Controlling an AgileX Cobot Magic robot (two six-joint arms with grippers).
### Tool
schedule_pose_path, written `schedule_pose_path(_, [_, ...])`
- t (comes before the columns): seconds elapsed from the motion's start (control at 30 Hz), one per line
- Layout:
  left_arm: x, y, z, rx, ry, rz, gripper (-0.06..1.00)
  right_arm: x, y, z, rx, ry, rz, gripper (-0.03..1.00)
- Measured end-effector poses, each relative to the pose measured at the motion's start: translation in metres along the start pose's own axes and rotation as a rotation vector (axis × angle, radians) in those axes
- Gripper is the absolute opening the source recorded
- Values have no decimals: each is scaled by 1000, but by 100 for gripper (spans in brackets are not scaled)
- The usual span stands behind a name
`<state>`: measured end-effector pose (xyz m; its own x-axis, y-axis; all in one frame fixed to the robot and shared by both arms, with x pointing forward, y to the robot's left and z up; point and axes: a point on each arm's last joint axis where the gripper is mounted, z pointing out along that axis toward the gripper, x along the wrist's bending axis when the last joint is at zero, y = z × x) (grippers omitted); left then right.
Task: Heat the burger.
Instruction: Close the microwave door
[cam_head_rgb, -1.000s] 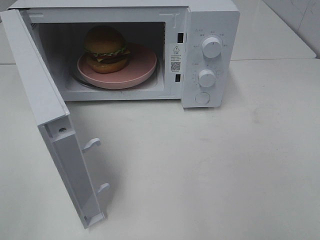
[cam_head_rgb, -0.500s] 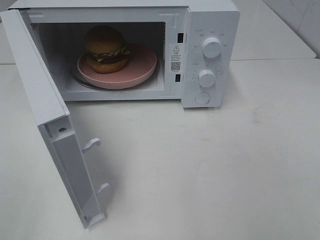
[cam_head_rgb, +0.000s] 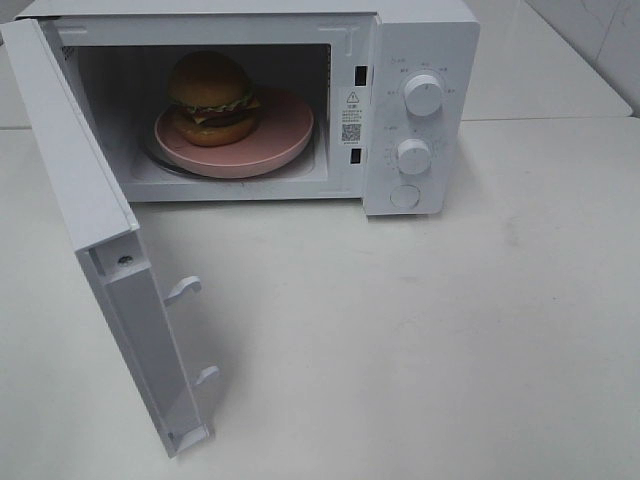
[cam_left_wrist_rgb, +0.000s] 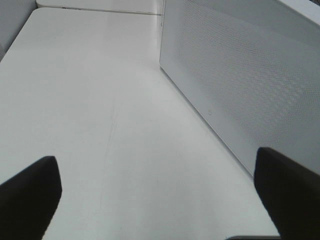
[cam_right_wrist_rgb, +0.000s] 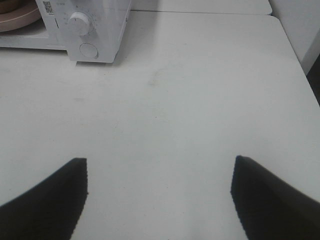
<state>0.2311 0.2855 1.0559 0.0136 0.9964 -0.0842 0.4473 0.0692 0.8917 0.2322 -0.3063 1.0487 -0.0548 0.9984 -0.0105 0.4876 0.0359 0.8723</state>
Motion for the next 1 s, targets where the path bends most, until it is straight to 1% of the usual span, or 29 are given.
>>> schedule_pose_path(0.8, [0,0,0,0,0,0,99,0,0,0,0,0,0,76])
schedule_pose_path(1.0, [0,0,0,-1,4,-21,99,0,0,0,0,0,0,76])
